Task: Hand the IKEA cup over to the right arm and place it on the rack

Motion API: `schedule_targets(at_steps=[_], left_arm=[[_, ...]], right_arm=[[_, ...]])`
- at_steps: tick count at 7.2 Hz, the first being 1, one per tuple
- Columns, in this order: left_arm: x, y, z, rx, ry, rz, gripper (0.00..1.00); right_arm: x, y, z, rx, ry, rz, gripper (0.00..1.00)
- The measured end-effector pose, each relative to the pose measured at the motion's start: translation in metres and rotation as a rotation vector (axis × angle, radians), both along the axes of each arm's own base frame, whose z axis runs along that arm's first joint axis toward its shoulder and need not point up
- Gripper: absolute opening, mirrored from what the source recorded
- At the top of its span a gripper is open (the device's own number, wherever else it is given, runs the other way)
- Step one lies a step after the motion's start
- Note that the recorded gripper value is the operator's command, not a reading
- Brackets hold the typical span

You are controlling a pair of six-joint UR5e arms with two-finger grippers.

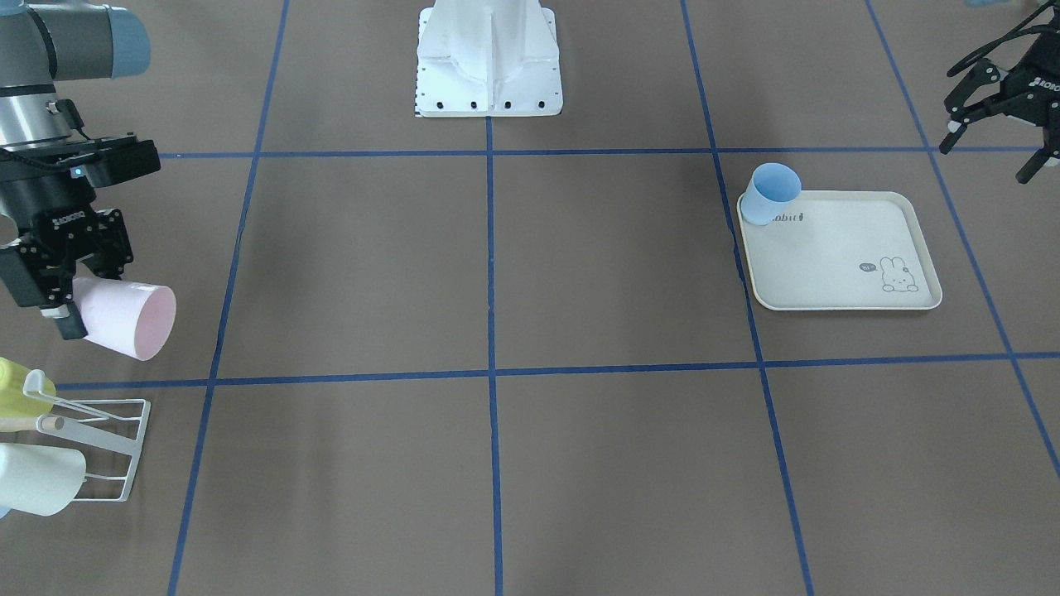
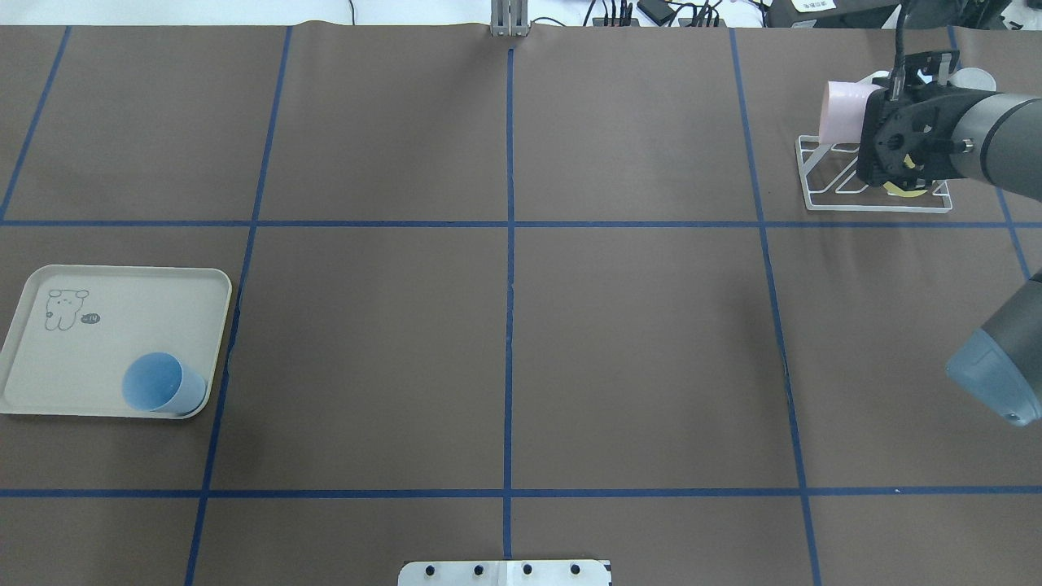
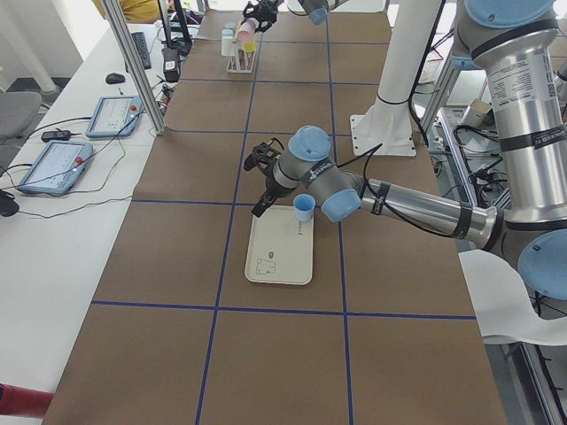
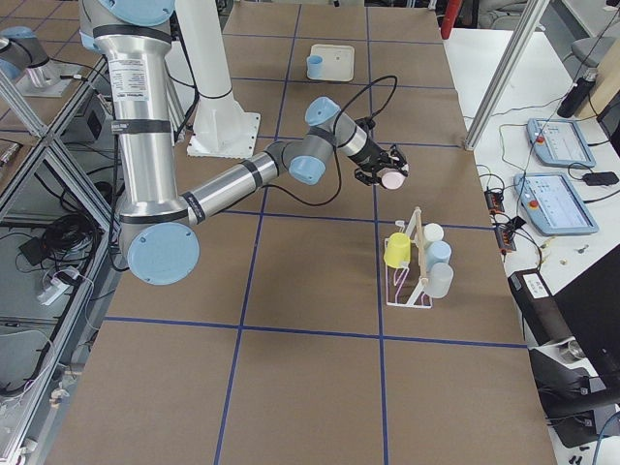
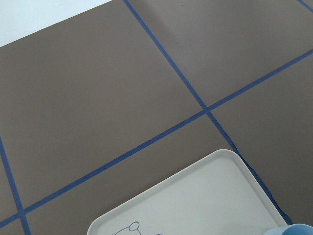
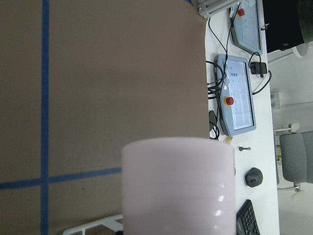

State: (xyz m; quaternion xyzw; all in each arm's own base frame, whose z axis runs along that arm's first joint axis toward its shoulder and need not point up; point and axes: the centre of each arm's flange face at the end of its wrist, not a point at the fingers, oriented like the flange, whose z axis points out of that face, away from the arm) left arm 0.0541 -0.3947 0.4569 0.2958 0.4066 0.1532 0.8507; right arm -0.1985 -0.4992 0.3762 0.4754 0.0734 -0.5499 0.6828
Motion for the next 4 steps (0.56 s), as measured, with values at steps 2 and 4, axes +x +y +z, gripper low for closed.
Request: schedule_targets(at_steps=[2, 4], left_arm=[[0.000, 0.000, -0.001, 0.002, 0.002, 0.000, 1.00], [0.000, 0.000, -0.002, 0.003, 0.003, 0.000, 1.00]], right_arm=[[0.019, -0.003, 0.005, 0.040, 0.292, 0.003, 0.00], [0.030, -0.002, 0.011, 0.052, 0.549, -0.003, 0.00]])
